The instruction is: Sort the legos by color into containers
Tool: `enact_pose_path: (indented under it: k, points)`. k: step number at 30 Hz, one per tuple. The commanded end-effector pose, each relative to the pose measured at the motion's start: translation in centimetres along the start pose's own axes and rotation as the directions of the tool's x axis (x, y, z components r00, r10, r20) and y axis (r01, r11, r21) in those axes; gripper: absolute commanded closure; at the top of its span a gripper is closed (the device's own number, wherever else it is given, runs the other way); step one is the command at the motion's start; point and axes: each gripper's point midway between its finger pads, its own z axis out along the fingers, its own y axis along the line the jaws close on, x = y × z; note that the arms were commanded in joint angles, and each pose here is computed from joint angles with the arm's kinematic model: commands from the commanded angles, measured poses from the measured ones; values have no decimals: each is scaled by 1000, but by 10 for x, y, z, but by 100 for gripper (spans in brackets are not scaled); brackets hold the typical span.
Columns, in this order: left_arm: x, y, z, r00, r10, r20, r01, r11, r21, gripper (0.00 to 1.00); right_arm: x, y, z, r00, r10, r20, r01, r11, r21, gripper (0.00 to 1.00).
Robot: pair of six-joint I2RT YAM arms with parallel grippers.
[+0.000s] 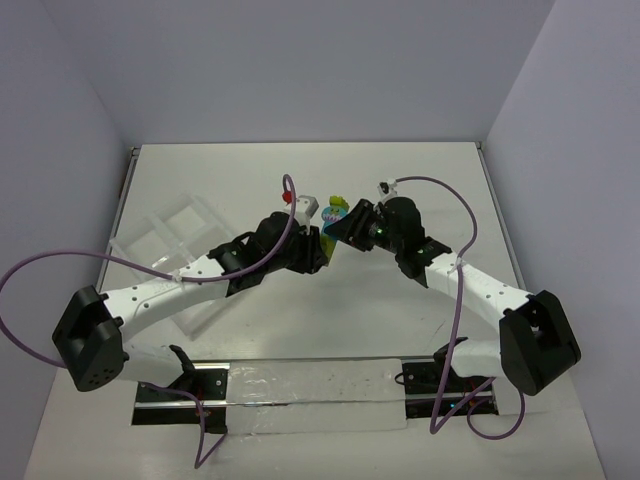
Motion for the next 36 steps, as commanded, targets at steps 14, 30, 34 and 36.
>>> enact_pose_path:
  k: [14,30,34,36]
  points:
    - [-19,3,-18,995,8,96,-8,1000,-4,100,-40,12,-2,988,19,151,-21,1000,18,100]
    - [-12,2,-22,997,7,76,-8,1000,22,100,-77,5,1,975,18,222,-32,998,59,100]
    - [-11,3,-21,997,13,71,-15,1000,16,100,-84,6,0,972,7,235,-24,997,67,100]
    - [-10,3,-22,998,18,66,-19,1000,10,100,-86,4,-1,971,-6,239,-14,997,81,100]
